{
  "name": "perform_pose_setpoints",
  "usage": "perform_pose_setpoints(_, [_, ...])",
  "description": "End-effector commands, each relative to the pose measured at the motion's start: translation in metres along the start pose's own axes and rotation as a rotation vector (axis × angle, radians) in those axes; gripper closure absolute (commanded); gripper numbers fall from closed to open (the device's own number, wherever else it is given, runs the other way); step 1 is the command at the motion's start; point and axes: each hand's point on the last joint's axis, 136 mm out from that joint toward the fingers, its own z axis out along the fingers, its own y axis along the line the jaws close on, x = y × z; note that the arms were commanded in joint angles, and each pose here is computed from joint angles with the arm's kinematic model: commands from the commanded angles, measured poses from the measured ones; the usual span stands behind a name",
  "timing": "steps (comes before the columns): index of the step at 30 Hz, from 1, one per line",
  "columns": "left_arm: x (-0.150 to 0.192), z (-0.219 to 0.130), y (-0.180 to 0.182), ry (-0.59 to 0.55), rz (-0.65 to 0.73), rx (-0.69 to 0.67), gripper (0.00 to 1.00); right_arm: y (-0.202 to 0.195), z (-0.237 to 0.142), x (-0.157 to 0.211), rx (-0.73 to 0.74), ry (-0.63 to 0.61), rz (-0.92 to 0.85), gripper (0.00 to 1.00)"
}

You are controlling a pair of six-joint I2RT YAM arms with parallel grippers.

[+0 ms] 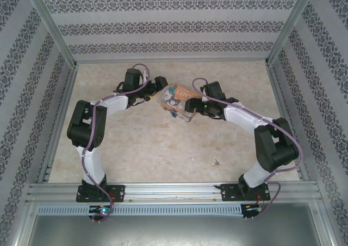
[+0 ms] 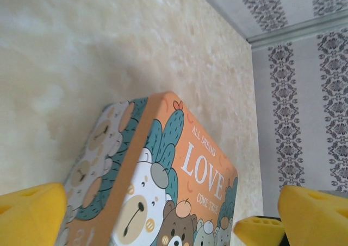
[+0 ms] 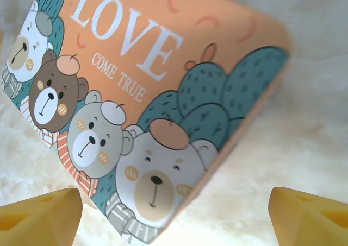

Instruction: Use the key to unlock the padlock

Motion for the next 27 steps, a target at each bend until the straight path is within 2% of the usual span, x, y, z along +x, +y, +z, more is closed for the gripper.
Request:
perform_pose_setpoints(1, [-0.012,-0.029,-0.009,-0.055,0.066,-0.006,0.01,-0.008,-0.028,-0.002,0.101,-0.045,-0.049,0.11])
perform_pose_setpoints(10, [0.015,-0.084,-0.002,-0.123,0.162,-0.075,0.01,-0.031,-0.072,0.059,0.223,0.065,-0.028,0.15])
perform_pose_setpoints(13, [0.028,-0.100,0.004,-0.139,0.199,-0.107,0.01,-0.042,-0.085,0.088,0.278,0.135,0.033,0.19])
perform_pose_setpoints(18, [0.045,-0.121,0.018,-0.162,0.246,-0.163,0.01,-0.064,-0.099,0.139,0.359,0.271,0.196,0.36])
perform_pose_setpoints(27, [0.069,-0.131,0.036,-0.121,0.266,-0.205,0.01,-0.088,-0.107,0.206,0.429,0.389,0.355,0.48])
